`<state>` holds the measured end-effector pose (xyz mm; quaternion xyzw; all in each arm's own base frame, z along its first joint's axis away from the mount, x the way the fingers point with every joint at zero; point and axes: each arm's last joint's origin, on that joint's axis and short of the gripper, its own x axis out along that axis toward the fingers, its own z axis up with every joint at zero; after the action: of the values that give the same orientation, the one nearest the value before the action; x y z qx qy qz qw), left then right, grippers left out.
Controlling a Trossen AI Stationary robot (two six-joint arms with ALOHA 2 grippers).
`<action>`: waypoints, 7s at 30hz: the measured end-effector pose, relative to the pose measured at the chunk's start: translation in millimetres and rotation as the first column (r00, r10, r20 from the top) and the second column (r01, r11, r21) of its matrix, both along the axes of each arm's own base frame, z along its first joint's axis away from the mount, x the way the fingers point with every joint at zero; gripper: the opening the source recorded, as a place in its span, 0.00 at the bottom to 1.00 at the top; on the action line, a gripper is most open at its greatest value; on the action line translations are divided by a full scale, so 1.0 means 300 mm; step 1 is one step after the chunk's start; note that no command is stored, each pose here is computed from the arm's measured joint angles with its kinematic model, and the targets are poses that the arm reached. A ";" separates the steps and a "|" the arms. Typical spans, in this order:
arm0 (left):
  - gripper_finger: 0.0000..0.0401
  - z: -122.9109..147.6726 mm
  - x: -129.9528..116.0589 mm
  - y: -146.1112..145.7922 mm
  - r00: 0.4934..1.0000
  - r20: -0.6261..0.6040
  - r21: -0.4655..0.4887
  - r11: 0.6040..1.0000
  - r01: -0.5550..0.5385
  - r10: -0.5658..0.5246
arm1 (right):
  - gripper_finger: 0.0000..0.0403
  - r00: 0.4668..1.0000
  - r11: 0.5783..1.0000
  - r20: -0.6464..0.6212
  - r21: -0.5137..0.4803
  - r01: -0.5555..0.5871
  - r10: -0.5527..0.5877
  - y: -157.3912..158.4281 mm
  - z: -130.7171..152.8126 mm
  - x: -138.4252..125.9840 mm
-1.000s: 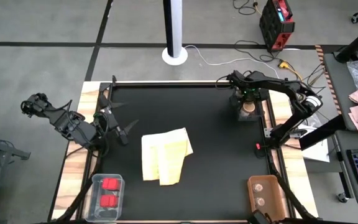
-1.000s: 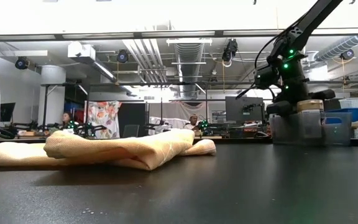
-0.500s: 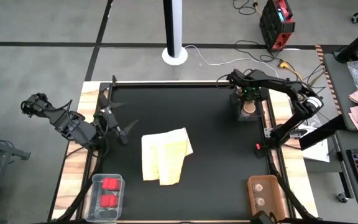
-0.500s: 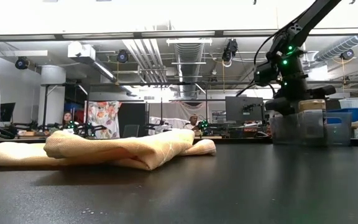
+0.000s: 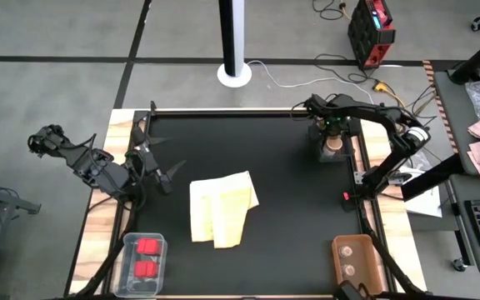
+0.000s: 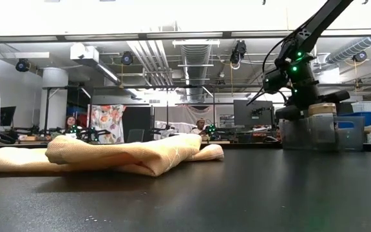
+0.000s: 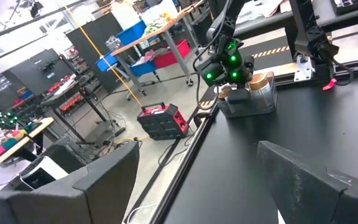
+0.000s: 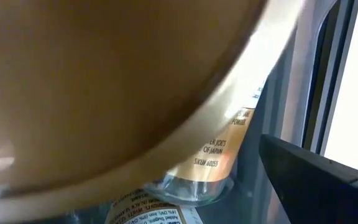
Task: Sort spices by type
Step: Adjust the golden spice bottles in the black bin
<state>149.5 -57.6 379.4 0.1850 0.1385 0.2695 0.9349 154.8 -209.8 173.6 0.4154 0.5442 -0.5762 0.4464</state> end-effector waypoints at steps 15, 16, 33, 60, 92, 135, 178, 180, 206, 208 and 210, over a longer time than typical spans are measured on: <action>0.77 -0.002 -0.003 0.002 1.000 -0.020 0.022 1.000 0.004 -0.004 | 0.88 0.986 0.984 0.020 0.057 -0.168 0.167 -0.009 -0.022 0.011; 0.77 -0.001 -0.003 0.002 1.000 -0.021 0.026 1.000 0.005 -0.004 | 0.88 0.981 0.979 0.019 0.069 -0.194 0.193 -0.007 -0.020 0.011; 0.77 -0.001 -0.005 0.003 1.000 -0.024 0.031 1.000 0.006 -0.005 | 0.72 0.999 0.999 0.014 -0.024 -0.041 0.041 -0.017 0.026 0.013; 0.77 -0.001 -0.004 0.003 1.000 -0.029 0.038 0.999 0.007 -0.006 | 0.37 0.996 0.997 -0.046 0.016 -0.074 0.074 -0.007 -0.027 0.000; 0.77 0.000 -0.004 0.002 1.000 -0.020 0.027 1.000 0.005 -0.004 | 0.79 0.994 0.995 -0.036 0.009 -0.103 0.103 0.003 -0.029 0.002; 0.77 -0.248 0.111 -0.115 0.993 -0.110 -0.096 0.995 0.031 -0.042 | 0.59 0.987 0.988 -0.071 -0.036 -0.149 0.146 0.014 -0.003 0.006; 0.77 -0.331 0.036 -0.065 0.972 -0.207 0.240 0.969 -0.056 0.107 | 0.81 0.975 0.971 -0.025 0.095 -0.218 0.221 0.016 -0.055 0.018; 0.77 -0.337 0.025 -0.057 0.973 -0.207 0.241 0.969 -0.055 0.107 | 0.82 0.976 0.972 -0.026 0.098 -0.214 0.217 0.015 -0.059 0.019; 0.77 -0.359 -0.061 0.007 0.970 -0.137 0.284 0.946 -0.156 0.201 | 0.52 0.993 0.992 0.042 0.059 -0.113 0.111 0.062 0.123 -0.009; 0.77 -0.357 -0.062 0.008 0.970 -0.134 0.282 0.947 -0.156 0.200 | 0.51 0.992 0.993 0.055 0.037 -0.114 0.112 0.064 0.142 -0.011; 0.77 -0.358 -0.062 0.008 0.971 -0.133 0.279 0.948 -0.157 0.200 | 0.50 0.991 0.994 0.068 0.013 -0.112 0.111 0.068 0.162 -0.014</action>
<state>130.9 -55.1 272.1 0.3165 0.1915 0.3535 0.8592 150.5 -189.3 222.3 0.4072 0.5563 -0.5314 0.4923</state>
